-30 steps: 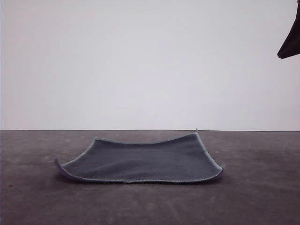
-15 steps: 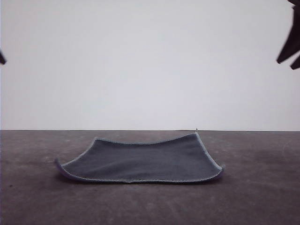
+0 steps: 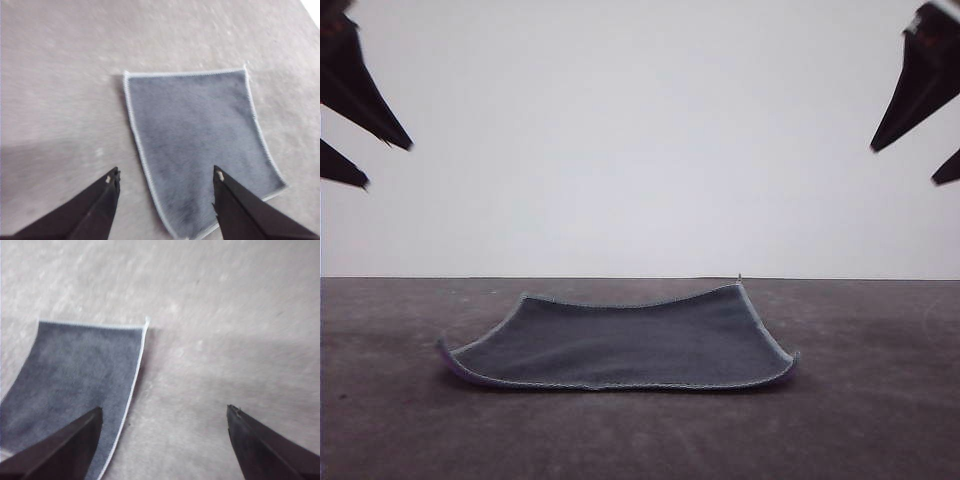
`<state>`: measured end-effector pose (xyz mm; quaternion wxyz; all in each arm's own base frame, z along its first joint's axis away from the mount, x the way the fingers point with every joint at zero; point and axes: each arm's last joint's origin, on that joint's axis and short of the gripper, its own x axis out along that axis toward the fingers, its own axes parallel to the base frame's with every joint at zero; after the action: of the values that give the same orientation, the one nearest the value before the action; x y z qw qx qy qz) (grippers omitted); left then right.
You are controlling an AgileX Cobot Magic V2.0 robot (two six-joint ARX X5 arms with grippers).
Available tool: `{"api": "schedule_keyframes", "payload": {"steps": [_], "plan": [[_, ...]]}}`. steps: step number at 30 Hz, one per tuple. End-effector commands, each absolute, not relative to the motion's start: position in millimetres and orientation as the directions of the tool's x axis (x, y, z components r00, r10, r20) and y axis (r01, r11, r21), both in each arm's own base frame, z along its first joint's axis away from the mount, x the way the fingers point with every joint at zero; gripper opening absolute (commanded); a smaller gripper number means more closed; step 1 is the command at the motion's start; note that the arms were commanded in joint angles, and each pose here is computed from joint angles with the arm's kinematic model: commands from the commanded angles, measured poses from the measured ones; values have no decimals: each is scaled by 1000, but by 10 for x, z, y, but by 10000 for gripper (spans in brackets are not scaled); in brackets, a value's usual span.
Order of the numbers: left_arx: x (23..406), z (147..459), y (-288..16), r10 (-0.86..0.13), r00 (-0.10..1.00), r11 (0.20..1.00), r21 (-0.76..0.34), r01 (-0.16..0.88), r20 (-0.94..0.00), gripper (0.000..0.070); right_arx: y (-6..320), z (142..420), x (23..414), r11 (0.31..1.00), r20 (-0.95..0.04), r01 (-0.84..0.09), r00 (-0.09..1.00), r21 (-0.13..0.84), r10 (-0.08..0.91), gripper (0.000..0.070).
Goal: Fold clothes
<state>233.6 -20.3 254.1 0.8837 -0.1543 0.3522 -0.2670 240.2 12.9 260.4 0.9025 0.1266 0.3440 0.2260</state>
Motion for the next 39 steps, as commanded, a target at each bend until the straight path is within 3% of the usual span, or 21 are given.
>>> {"api": "schedule_keyframes", "payload": {"steps": [1,11,26,39], "plan": [[2443,2526,-240,-603,600,793,-481,374,-526,354,154,2609,2492,853,-545,-332,662,402,514,500],[2951,2201,-469,-659,513,750,-530,396,-550,354,318,2427,2900,786,-520,-388,595,482,613,499],[3686,2122,-625,-668,480,743,-540,395,-568,353,562,2268,3354,750,-548,-418,514,512,660,498],[3951,1793,-665,-662,425,749,-559,355,-618,353,753,1892,3641,702,-544,-407,445,585,712,498]]}}
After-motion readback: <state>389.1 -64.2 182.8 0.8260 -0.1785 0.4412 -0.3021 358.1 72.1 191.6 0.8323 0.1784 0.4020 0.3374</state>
